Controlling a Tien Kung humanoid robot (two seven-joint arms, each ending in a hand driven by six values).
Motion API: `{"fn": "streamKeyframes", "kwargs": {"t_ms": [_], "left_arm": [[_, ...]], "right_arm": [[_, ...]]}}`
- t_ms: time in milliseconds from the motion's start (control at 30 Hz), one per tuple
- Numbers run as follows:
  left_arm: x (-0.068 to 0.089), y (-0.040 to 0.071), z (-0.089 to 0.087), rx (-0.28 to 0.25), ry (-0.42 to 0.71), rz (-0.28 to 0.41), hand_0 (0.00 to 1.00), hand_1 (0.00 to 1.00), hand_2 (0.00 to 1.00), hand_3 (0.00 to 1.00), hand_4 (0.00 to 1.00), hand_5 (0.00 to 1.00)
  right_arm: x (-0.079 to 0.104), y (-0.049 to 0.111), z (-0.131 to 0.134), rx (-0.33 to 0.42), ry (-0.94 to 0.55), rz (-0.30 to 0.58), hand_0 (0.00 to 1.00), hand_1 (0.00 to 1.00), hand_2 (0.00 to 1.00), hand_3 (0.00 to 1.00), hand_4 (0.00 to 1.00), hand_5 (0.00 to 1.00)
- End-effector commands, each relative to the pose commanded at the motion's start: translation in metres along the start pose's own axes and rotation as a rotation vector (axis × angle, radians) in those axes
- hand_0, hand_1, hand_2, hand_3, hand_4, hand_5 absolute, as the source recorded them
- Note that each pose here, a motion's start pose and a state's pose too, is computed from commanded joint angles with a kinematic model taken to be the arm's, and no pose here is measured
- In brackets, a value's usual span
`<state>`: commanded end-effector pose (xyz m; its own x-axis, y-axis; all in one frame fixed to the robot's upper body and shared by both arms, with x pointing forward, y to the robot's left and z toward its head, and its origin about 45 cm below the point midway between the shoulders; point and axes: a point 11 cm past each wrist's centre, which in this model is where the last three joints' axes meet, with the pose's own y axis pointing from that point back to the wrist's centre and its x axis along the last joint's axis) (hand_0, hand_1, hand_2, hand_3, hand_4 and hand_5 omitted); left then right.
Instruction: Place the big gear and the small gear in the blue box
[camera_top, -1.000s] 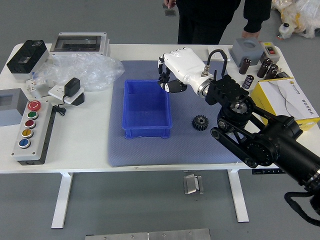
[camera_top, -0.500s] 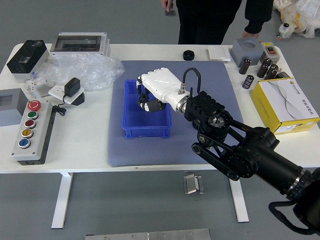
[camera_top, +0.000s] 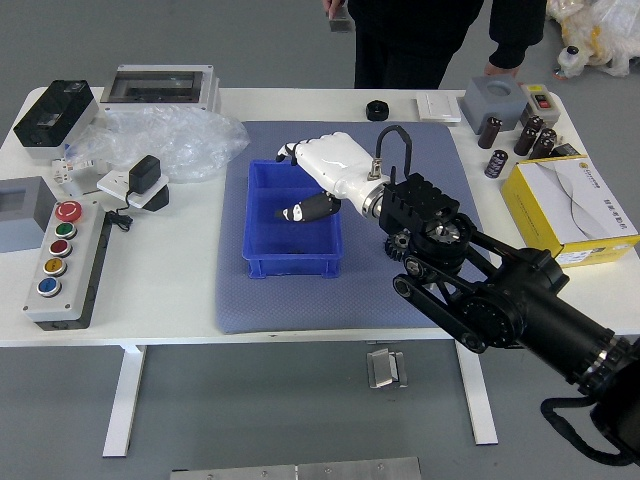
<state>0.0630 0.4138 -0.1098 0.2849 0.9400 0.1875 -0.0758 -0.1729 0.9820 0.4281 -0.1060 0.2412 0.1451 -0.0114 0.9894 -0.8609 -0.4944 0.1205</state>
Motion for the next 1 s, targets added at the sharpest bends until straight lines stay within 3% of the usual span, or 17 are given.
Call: {"fn": "streamKeyframes", "kwargs": {"t_ms": [200,333,467,700,1000], "left_arm": [[0.001,0.0,0.0,-0.002,0.009,0.002,0.851,0.818,0.799,0.821,0.676,0.307],[0.0,0.0,0.002,-0.007,0.012,0.001,0.851,0.818,0.799,0.821,0.677,0.307],[0.0,0.0,0.003,-0.009,0.013,0.0,0.851,0.818,0.799,0.821,0.677,0.307],[0.001,0.0,0.001,-0.006,0.015,0.002,0.85,0.818,0.799,0.821,0.677,0.306],[0.004,0.001,0.001,-0.006,0.014,0.006,0.85,0.818,0.799,0.821,0.677,0.306]], "right_arm": [[0.007,0.019,0.057,-0.105,0.039,-0.003,0.616,0.512,0.665,0.763,0.928,0.507],[0.002,0.037,0.098,-0.188,0.052,-0.031,0.613,0.516,0.664,0.757,0.914,0.497],[-0.007,0.051,0.122,-0.238,0.04,-0.062,0.613,0.516,0.664,0.757,0.914,0.497],[-0.029,0.062,0.137,-0.276,0.016,-0.134,0.621,0.531,0.675,0.75,0.891,0.476],[-0.049,0.064,0.13,-0.274,-0.009,-0.232,0.625,0.544,0.676,0.75,0.884,0.468]]}}
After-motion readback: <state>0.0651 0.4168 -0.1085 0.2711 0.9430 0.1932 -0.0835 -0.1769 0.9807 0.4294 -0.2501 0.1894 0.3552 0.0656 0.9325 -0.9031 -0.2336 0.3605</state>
